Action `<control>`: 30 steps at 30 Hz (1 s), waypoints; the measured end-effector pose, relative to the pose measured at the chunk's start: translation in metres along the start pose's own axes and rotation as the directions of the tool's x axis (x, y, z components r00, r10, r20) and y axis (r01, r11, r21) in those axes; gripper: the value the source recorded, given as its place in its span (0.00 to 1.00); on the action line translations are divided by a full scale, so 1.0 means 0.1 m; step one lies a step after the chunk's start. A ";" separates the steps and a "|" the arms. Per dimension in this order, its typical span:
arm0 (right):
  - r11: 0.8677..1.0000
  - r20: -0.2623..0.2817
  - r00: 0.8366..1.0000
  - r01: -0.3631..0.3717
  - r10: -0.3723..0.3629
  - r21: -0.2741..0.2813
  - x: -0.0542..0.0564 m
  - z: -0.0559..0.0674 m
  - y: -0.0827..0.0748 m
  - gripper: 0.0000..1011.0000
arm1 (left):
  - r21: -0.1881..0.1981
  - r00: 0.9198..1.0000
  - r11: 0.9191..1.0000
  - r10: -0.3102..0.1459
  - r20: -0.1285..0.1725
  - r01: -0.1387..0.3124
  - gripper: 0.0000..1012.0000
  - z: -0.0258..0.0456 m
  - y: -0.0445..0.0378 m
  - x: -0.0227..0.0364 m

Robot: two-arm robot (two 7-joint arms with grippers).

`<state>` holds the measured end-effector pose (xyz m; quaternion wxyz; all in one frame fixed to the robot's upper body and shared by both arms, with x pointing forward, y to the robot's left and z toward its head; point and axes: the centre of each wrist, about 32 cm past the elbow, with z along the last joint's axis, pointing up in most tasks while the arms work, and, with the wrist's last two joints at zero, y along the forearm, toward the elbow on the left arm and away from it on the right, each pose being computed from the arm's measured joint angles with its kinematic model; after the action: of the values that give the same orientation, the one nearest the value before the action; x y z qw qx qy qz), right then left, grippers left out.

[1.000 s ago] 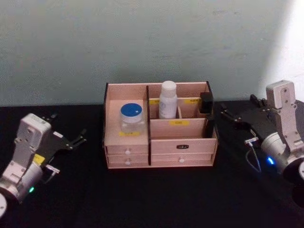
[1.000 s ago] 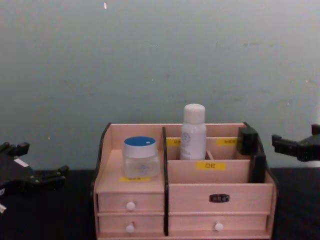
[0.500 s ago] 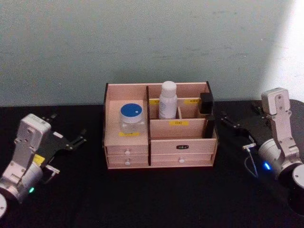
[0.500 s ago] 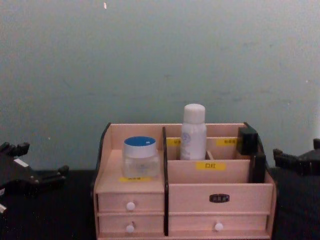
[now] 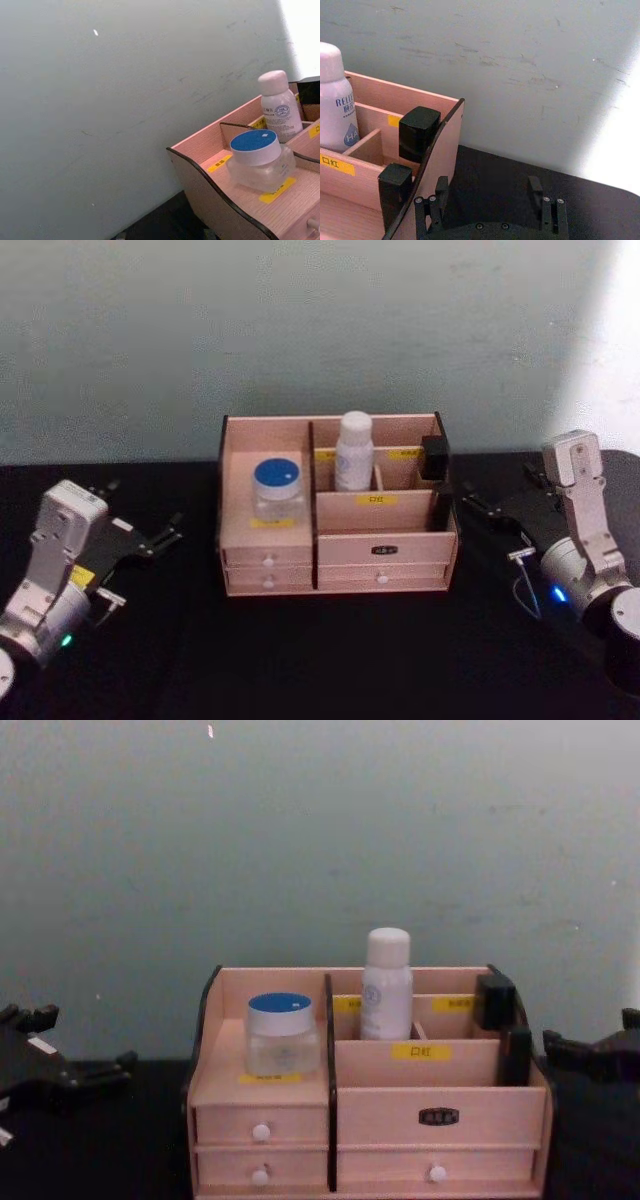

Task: Pick up the facial cleanser and watermelon frost from the table and place them into the tiered storage box.

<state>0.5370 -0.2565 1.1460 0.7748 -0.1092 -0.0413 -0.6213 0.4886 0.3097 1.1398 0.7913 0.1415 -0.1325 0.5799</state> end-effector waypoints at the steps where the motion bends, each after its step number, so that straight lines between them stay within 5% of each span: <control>1: 1.000 0.000 1.000 0.000 0.000 0.000 0.00 0.00 0.00 0.99 | 0.000 1.000 1.000 0.000 0.000 0.000 0.99 0.000 0.000 0.000; 30: 1.000 -0.002 1.000 -0.001 0.001 0.006 0.00 0.01 0.00 0.99 | 0.000 1.000 1.000 0.000 0.000 0.000 0.99 0.000 0.000 0.000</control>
<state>0.5373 -0.2565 1.1468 0.7755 -0.1060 -0.0424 -0.6209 0.4886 0.3097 1.1398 0.7913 0.1415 -0.1325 0.5799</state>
